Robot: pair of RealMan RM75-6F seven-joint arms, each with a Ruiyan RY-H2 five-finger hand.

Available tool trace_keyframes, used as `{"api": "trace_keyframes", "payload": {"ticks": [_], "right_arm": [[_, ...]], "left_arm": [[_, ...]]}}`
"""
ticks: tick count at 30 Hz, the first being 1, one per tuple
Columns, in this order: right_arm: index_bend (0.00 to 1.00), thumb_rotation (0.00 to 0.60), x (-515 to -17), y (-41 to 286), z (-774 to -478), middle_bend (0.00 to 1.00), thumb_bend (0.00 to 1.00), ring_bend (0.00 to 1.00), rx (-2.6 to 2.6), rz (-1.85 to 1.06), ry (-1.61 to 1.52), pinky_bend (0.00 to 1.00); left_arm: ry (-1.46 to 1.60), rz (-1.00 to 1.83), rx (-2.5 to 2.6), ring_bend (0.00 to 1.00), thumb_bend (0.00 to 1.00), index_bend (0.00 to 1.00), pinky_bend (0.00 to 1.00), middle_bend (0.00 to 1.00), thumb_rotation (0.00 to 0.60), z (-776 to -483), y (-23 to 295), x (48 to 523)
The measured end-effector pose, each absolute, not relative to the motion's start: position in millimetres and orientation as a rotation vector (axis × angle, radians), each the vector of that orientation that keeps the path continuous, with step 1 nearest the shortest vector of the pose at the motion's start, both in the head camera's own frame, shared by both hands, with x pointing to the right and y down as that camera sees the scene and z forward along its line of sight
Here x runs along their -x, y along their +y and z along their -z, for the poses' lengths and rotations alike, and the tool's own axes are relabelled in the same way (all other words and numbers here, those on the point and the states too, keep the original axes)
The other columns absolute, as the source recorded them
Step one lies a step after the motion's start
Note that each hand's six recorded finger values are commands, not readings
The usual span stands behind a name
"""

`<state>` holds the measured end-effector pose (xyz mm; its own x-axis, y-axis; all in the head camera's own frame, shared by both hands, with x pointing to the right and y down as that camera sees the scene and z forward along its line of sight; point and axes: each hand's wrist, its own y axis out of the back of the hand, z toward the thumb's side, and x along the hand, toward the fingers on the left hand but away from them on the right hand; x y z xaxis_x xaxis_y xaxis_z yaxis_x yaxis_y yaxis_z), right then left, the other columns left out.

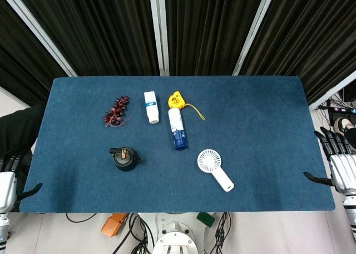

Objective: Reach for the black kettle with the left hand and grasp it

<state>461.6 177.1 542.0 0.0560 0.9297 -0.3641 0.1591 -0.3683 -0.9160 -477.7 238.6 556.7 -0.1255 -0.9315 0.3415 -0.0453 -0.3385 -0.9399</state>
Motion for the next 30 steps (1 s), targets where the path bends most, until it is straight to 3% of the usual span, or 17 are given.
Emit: {"api": "trace_keyframes", "payload": {"ticks": [7, 13, 25, 30], "right_arm": [[0.0, 0.6, -461.7, 178.0, -541.0, 0.03, 0.0, 0.0, 1.622, -1.387, -1.114, 0.0], [0.0, 0.6, -463.0, 176.8, -533.8, 0.03, 0.0, 0.0, 1.601, -1.371, -1.125, 0.0], [0.0, 0.6, -470.9, 178.9, -523.7, 0.03, 0.0, 0.0, 1.574, -1.374, -1.138, 0.0], [0.0, 0.6, -475.7, 180.4, -522.9, 0.03, 0.0, 0.0, 1.567, -1.387, -1.146, 0.0]], "left_arm": [[1.088, 1.54, 1.461, 0.1, 0.11, 0.15, 0.0, 0.19, 0.6, -561.1, 233.2, 468.0], [1.035, 1.451, 1.523, 0.1, 0.11, 0.15, 0.0, 0.19, 0.6, -564.0, 208.3, 439.9], [0.786, 1.295, 1.748, 0.12, 0.11, 0.15, 0.0, 0.19, 0.6, -594.7, 139.4, 343.4], [0.682, 1.308, 1.816, 0.18, 0.1, 0.21, 0.0, 0.23, 0.6, -611.4, 122.3, 305.7]]}}
